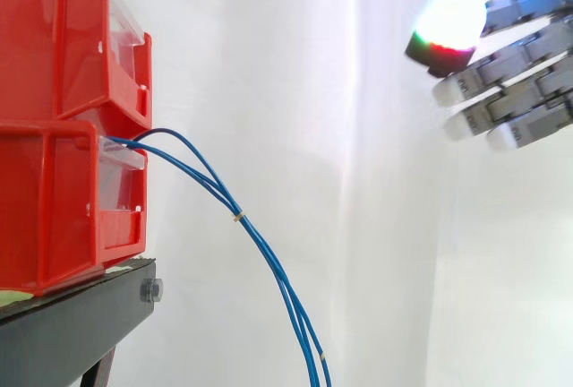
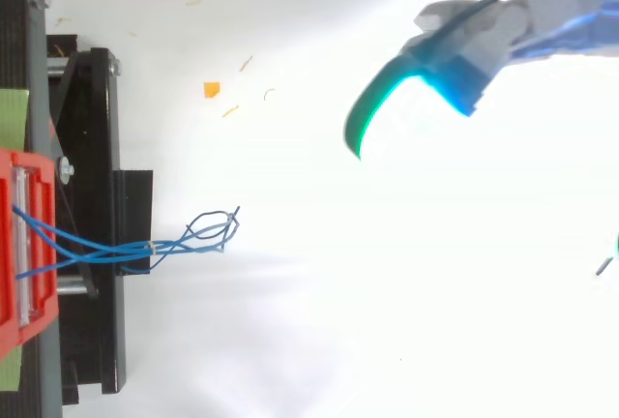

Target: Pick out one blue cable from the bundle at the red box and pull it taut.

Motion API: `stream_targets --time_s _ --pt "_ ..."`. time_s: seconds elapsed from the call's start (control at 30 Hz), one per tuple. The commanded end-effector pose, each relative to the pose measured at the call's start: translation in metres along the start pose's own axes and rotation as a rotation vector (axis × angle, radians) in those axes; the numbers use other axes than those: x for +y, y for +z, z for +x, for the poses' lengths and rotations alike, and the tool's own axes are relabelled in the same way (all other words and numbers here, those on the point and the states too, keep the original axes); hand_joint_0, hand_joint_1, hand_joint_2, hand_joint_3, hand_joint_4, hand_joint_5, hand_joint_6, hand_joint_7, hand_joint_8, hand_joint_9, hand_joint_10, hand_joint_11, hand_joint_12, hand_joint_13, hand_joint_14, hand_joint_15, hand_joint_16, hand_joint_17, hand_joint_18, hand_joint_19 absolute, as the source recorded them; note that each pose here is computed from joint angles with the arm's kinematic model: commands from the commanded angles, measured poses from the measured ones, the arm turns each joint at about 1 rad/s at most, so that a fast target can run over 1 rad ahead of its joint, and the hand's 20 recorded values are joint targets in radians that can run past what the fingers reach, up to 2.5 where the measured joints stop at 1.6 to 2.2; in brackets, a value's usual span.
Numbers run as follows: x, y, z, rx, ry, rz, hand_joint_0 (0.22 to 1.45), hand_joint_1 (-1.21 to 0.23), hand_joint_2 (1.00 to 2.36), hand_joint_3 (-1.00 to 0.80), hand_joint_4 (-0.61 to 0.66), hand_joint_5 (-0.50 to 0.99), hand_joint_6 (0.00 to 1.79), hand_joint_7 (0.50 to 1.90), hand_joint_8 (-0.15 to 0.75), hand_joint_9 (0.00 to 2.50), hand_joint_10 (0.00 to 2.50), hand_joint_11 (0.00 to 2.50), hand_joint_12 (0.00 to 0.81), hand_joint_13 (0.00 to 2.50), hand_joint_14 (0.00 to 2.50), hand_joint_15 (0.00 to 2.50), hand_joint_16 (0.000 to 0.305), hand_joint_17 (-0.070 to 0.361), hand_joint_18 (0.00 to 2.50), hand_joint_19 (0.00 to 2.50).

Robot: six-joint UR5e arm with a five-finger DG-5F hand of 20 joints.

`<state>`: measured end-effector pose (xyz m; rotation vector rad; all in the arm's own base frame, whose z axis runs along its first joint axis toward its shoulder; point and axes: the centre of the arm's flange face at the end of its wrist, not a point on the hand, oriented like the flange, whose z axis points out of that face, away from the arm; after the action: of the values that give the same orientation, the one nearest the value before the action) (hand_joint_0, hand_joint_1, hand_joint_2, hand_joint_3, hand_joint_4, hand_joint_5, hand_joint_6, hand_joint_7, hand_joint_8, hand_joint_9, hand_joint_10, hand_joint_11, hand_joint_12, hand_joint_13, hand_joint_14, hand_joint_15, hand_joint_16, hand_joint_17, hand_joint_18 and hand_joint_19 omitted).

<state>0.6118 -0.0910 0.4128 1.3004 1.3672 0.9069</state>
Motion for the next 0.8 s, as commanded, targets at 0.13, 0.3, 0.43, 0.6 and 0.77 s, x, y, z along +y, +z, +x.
stream_targets --time_s 0.13,0.3,0.43,0.6,0.77 --pt "-0.045 0.047 0.023 0.001 0.002 -0.002 0.49 -0.56 1.0 -0.5 0.08 -0.25 0.5 0.61 0.166 0.35 0.0 0.0 0.248 0.1 0.0 0.0 0.047 0.106 0.0 0.03" --pt "-0.078 0.081 0.036 -0.005 0.011 -0.036 0.49 -0.56 1.0 -0.5 0.09 -0.25 0.5 0.62 0.168 0.36 0.0 0.0 0.247 0.12 0.0 0.0 0.046 0.104 0.0 0.04" --pt "-0.094 0.104 0.044 -0.029 0.017 -0.084 0.49 -0.56 1.0 -0.5 0.1 -0.24 0.5 0.63 0.17 0.37 0.0 0.0 0.251 0.14 0.0 0.0 0.046 0.104 0.0 0.05" --pt "-0.132 0.125 0.047 -0.066 0.013 -0.048 0.5 -0.56 1.0 -0.5 0.11 -0.23 0.5 0.63 0.174 0.39 0.0 0.0 0.25 0.15 0.0 0.0 0.046 0.103 0.0 0.06" --pt "-0.145 0.132 0.051 -0.081 0.002 -0.04 0.5 -0.56 1.0 -0.5 0.11 -0.23 0.5 0.64 0.177 0.41 0.0 0.0 0.249 0.16 0.0 0.0 0.046 0.103 0.0 0.06"
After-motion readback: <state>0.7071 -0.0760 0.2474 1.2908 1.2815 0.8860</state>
